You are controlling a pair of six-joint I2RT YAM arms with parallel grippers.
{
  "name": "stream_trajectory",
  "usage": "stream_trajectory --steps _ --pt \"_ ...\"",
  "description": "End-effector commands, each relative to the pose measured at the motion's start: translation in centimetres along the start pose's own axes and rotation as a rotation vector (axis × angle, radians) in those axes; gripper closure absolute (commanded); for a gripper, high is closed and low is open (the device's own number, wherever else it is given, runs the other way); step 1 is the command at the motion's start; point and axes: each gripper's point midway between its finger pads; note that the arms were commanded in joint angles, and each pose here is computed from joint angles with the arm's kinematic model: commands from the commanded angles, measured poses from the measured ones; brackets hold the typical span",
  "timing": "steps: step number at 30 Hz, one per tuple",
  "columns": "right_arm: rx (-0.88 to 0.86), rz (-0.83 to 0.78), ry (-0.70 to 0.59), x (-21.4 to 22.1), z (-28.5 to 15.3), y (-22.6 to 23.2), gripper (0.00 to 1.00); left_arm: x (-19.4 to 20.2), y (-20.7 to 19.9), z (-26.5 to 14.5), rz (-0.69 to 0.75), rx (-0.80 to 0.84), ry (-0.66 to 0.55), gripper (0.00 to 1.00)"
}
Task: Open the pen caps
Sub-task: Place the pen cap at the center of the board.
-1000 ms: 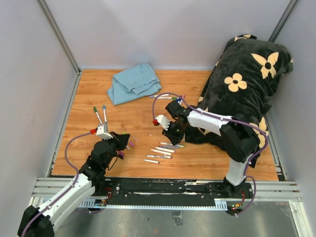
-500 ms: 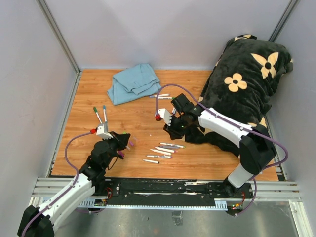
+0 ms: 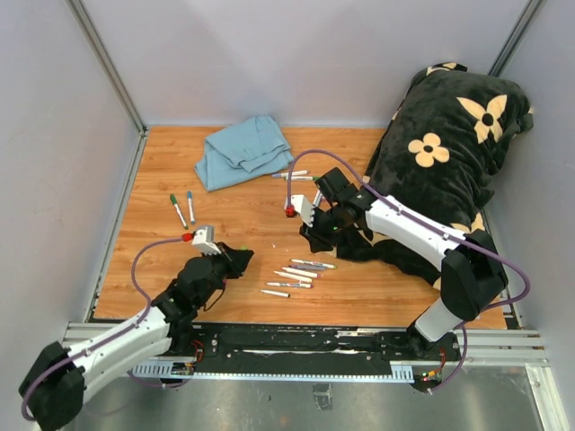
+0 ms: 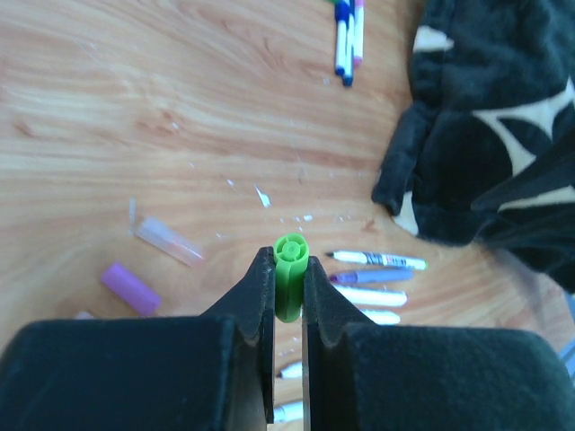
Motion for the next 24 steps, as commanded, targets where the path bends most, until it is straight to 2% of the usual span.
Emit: stream_trajectory --steps 1,14,24 --pt "-0.002 0.003 -0.019 0.0 -1.1 0.1 0.68 -0.9 -2.2 0.8 0.005 -0.034 -0.054 1.0" --pt "0.007 0.02 -0.025 0.1 -1.4 -0.3 0.68 0.8 -4.3 2.9 -0.059 -0.103 -0.002 1.0" --pt "0.008 0.026 -0.025 0.3 -1.4 -0.4 0.68 1.2 -2.2 4.1 -0.07 -0.354 -0.032 1.0"
Point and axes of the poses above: each gripper's point midway between its finger pads, its own z axis out along the fingers, its own y axis along the line the jaws close on, x = y × z, and after that the axes turned 7 degrees about -z, right-handed
